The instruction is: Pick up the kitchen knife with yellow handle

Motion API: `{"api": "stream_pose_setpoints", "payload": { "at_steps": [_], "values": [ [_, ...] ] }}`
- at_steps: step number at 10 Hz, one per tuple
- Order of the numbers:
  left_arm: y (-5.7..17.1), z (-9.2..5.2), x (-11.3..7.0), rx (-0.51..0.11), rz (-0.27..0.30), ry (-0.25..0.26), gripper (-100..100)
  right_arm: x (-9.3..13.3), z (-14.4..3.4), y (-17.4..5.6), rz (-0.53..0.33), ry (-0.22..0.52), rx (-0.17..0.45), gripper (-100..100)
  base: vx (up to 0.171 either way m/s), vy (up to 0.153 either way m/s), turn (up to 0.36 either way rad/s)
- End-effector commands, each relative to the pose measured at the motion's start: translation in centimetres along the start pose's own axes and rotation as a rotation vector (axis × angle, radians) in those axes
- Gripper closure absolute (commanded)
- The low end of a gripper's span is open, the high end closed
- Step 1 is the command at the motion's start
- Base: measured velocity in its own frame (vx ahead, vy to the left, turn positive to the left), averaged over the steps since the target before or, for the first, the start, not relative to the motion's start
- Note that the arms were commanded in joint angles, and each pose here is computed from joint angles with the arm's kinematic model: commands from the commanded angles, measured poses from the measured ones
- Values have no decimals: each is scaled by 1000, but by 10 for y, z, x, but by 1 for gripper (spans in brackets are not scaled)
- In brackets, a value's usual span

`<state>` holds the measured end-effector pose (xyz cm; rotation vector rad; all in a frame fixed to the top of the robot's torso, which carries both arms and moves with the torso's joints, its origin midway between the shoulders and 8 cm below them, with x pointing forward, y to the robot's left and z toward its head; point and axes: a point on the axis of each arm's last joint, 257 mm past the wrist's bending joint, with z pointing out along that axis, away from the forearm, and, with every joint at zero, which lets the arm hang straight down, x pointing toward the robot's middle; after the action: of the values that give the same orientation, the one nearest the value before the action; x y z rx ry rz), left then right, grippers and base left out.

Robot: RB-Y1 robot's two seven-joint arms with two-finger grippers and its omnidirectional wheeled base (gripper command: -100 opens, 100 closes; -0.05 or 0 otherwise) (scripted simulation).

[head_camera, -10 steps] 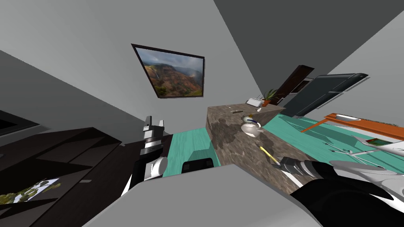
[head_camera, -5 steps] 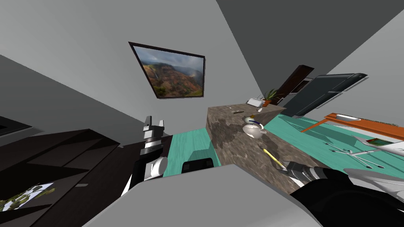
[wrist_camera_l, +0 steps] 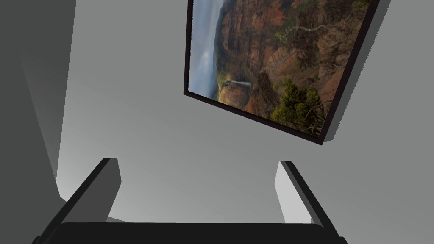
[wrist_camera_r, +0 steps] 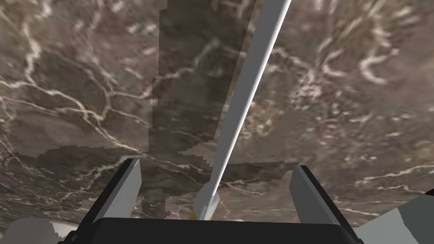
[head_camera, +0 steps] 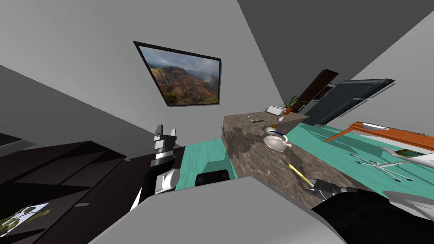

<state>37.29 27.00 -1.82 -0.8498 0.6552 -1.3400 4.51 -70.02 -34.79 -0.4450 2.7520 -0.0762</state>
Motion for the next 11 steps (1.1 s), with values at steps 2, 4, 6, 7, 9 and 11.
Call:
{"api": "stream_pose_setpoints", "payload": {
  "at_steps": [2, 4, 6, 7, 9, 11],
  "values": [
    [0, 0, 0, 0, 0, 0, 0, 0, 0, 0, 0, 0, 0, 100, 3, 1, 1],
    [0, 0, 0, 0, 0, 0, 0, 0, 0, 0, 0, 2, 1, 100, 0, 0, 0],
    [0, 0, 0, 0, 0, 0, 0, 1, -1, 0, 0, 2, 1, 0, 0, 0, 0],
    [0, 0, 0, 0, 0, 0, 0, -9, -2, -7, 1, 5, 17, 100, -75, -32, 22],
    [0, 0, 0, 0, 0, 0, 0, -17, -6, -18, 5, 16, 42, 100, -84, -32, 23],
    [0, 0, 0, 0, 0, 0, 0, -24, -1, -10, -1, 3, 23, 100, -50, -24, 0]
  ]
}}
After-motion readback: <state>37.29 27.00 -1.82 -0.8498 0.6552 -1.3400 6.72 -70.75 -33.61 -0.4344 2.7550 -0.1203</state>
